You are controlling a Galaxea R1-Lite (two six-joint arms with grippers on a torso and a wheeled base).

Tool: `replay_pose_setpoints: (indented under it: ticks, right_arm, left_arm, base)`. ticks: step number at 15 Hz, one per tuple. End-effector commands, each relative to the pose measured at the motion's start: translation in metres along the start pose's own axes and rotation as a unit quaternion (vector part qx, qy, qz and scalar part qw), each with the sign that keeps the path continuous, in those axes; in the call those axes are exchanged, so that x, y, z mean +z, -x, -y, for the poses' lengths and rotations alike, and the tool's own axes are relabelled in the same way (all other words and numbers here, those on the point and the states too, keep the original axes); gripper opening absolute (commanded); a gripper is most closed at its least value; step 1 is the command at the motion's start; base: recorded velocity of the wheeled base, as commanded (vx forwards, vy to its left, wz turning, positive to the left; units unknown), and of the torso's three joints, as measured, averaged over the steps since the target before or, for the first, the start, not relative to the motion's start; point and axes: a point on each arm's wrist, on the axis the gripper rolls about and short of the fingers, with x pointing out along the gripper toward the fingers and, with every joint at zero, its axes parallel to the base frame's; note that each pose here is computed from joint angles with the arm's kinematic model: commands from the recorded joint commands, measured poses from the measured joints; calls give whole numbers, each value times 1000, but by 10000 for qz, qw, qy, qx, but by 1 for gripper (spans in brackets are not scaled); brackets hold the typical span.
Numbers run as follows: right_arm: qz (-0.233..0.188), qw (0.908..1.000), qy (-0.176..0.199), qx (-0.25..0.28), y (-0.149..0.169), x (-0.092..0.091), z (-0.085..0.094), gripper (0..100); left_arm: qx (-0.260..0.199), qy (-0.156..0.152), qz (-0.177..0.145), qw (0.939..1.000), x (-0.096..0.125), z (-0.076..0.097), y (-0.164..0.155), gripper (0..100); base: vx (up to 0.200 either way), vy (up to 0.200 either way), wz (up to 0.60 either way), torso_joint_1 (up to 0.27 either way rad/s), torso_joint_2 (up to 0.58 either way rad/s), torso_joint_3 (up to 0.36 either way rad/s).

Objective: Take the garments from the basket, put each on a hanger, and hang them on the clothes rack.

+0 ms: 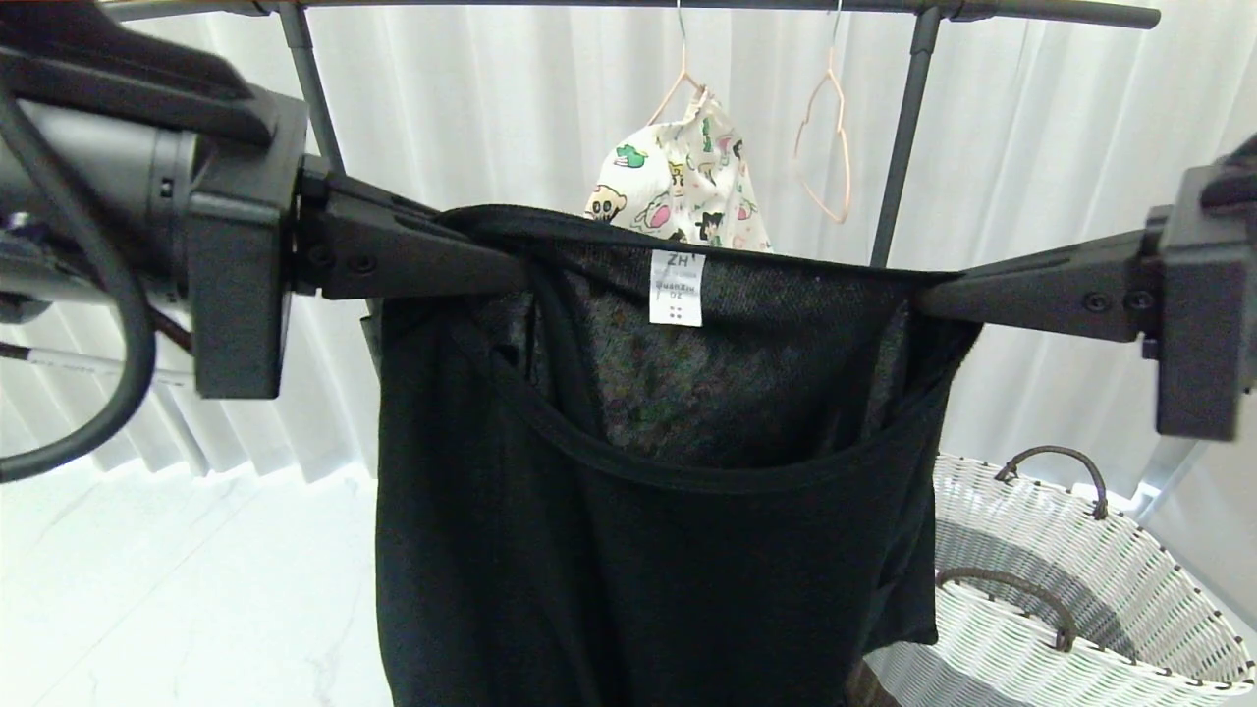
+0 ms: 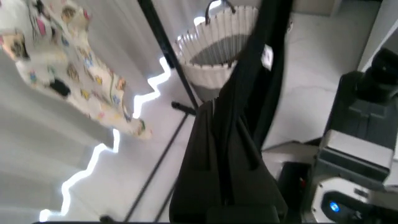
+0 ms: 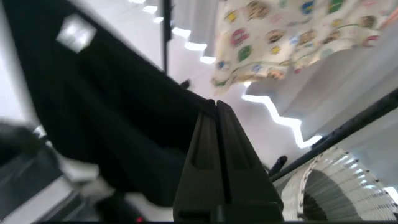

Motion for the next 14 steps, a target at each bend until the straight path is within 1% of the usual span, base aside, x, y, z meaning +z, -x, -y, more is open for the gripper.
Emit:
replay_pose_setpoints:
  ticks: [1, 3, 6, 7, 8, 10, 11, 12, 13, 14]
  right_arm:
    - [44, 9992, 99, 382, 23, -2, -10, 0]
    - [-26, 9978, 73, 661, 24, -4, -20, 0]
    - [-62, 9979, 80, 643, 21, -5, -21, 0]
    - [-62, 9983, 58, 584, 20, -4, -19, 0]
    - [-64, 9990, 13, 447, 15, -2, -15, 0]
    - [144, 9995, -117, 270, -1, 8, -8, 0]
    - [282, 9991, -172, 254, -10, 16, -6, 0]
    - [347, 9989, -208, 231, -18, 23, -4, 0]
    - [383, 9987, -218, 249, -21, 27, -4, 0]
    - [457, 9984, -233, 254, -30, 35, -4, 0]
  left_arm:
    - [-17, -9, -1, 10000, 3, -10, -18, 0]
    - [-47, -43, 43, 10000, 6, -11, -22, 0]
    - [-30, -40, 66, 10000, 6, -9, -17, 0]
    - [-25, -16, 79, 10000, 6, -6, -12, 0]
    - [-55, 102, 21, 9999, 5, -2, -5, 0]
    - [-234, 624, -125, 9977, 3, 13, 13, 0]
    - [-330, 857, -122, 9957, 2, 21, 20, 0]
    - [-429, 989, -98, 9941, 0, 28, 26, 0]
    - [-498, 1020, -88, 9935, -1, 33, 30, 0]
    - [-626, 1029, -143, 9926, -9, 42, 36, 0]
  base:
    - [0, 0, 0, 0, 0, 0]
    - [0, 0, 0, 0, 0, 0]
    - [0, 0, 0, 0, 0, 0]
    - [0, 0, 0, 0, 0, 0]
    - [0, 0, 0, 0, 0, 0]
    - [0, 0, 0, 0, 0, 0]
    - [0, 0, 0, 0, 0, 0]
    - [0, 0, 0, 0, 0, 0]
    - [0, 0, 0, 0, 0, 0]
    - [0, 0, 0, 0, 0, 0]
